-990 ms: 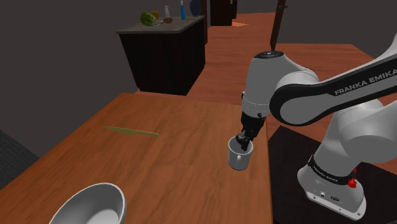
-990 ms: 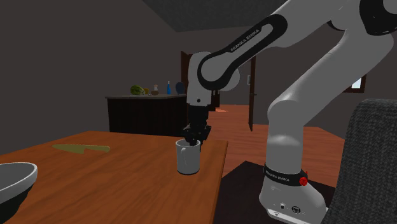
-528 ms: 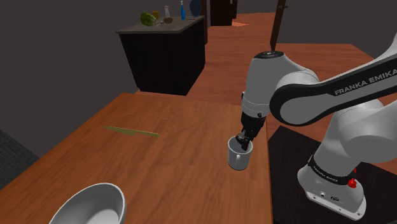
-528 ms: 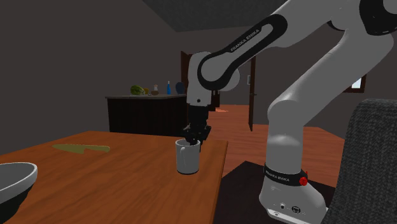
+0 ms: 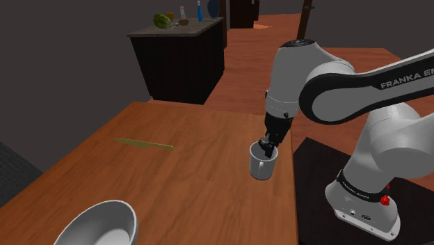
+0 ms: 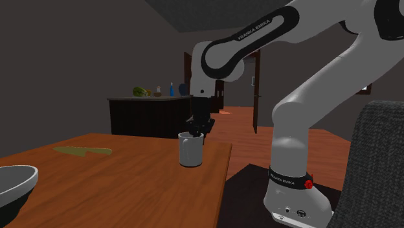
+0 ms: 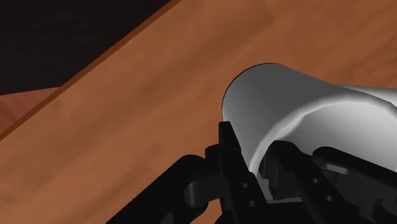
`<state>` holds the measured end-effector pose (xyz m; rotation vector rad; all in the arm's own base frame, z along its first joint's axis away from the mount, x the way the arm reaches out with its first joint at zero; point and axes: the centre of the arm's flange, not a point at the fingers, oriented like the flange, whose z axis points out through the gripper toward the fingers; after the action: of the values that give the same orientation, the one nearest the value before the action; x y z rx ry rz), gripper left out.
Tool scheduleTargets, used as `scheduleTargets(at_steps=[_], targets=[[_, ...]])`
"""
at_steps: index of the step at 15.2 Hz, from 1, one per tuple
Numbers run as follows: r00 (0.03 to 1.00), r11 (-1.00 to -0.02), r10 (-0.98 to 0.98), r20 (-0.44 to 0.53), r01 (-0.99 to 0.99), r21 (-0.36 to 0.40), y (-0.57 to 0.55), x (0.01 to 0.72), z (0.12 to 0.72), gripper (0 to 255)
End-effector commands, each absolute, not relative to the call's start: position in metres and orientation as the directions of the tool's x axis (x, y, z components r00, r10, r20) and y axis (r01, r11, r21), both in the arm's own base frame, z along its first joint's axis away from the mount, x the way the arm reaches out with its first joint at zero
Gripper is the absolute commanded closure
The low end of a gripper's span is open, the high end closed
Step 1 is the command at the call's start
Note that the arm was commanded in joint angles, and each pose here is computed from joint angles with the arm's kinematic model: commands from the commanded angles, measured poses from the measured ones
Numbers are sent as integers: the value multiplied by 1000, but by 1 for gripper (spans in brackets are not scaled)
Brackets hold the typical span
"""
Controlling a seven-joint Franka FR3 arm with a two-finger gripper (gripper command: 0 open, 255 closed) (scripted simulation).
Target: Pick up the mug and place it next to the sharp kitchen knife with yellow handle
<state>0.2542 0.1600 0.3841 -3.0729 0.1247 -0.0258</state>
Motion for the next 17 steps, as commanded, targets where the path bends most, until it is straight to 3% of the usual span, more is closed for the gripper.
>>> scheduleTargets(at_steps=[1,17], targets=[[997,-995,-82,14,-80,-67,160,254,395,255],[997,-995,-82,14,-80,-67,160,254,480,255]])
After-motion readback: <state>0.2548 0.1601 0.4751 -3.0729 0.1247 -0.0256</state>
